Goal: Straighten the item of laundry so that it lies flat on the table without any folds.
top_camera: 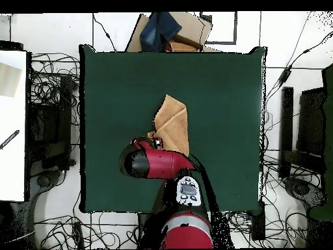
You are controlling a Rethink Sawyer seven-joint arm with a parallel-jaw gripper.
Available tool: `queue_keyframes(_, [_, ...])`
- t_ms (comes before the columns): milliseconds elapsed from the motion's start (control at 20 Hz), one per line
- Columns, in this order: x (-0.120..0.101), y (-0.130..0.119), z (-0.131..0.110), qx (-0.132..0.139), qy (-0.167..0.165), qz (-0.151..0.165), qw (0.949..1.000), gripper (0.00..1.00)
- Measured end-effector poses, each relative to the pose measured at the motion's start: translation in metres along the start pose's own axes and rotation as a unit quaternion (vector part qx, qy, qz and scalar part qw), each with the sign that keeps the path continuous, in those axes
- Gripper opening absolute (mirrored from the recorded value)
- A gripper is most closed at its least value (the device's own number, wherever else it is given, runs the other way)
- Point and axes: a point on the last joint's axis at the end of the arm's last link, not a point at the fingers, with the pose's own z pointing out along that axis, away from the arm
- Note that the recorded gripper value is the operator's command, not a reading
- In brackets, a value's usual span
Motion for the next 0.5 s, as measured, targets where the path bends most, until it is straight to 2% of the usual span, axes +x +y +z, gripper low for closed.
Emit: queue_keyframes(500, [-0.026, -0.009, -0.023, 0.000, 0.007, 0.003, 1.0000, 1.00])
